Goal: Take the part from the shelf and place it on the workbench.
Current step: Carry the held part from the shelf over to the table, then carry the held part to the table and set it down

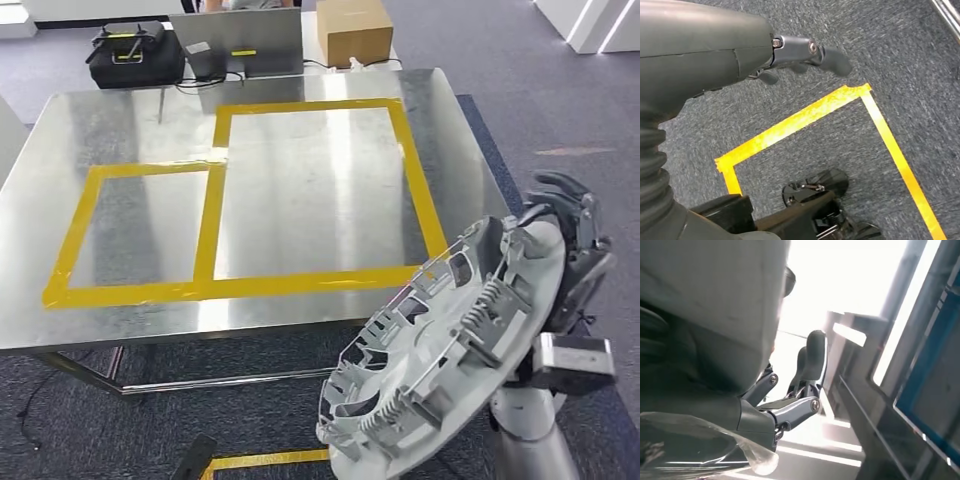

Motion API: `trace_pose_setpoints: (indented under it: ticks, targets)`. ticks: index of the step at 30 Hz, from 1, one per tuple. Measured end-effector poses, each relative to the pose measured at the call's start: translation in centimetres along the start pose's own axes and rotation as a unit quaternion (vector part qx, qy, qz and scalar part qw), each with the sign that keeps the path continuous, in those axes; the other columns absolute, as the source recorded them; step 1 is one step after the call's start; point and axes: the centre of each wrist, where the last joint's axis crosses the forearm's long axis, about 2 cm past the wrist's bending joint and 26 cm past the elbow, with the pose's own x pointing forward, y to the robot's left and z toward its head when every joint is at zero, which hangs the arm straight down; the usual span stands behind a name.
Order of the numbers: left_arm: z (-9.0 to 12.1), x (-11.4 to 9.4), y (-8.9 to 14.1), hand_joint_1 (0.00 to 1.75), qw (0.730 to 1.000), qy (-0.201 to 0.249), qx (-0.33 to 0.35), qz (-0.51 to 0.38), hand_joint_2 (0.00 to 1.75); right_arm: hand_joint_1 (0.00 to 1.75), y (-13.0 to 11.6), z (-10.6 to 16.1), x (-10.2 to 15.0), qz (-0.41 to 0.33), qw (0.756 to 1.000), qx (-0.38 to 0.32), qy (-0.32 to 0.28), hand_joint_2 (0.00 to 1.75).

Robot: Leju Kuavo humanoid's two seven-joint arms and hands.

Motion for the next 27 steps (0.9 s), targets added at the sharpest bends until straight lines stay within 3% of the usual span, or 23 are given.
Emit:
trace_pose_setpoints:
  ticks: [10, 21, 27]
  targets:
    - [-0.1, 0.3, 0.0, 0.0, 1.0, -0.008, -0.003, -0.005, 1.75, 1.75, -0.8, -5.6, -6.1, 0.065, 0.997, 0.046, 0.003, 1.75]
    - [-0.1, 0.6, -0.2, 0.0, 1.0, -0.013, -0.004, -0.003, 1.75, 1.75, -1.8, -8.2, -8.8, 0.102, 0.992, 0.065, 0.022, 1.75]
    - [0.0, 0.7, -0.4, 0.0, 1.0, -0.014, -0.007, 0.003, 1.75, 1.75, -3.5, -12.9, -13.6, 0.195, 0.969, 0.137, 0.06, 1.75]
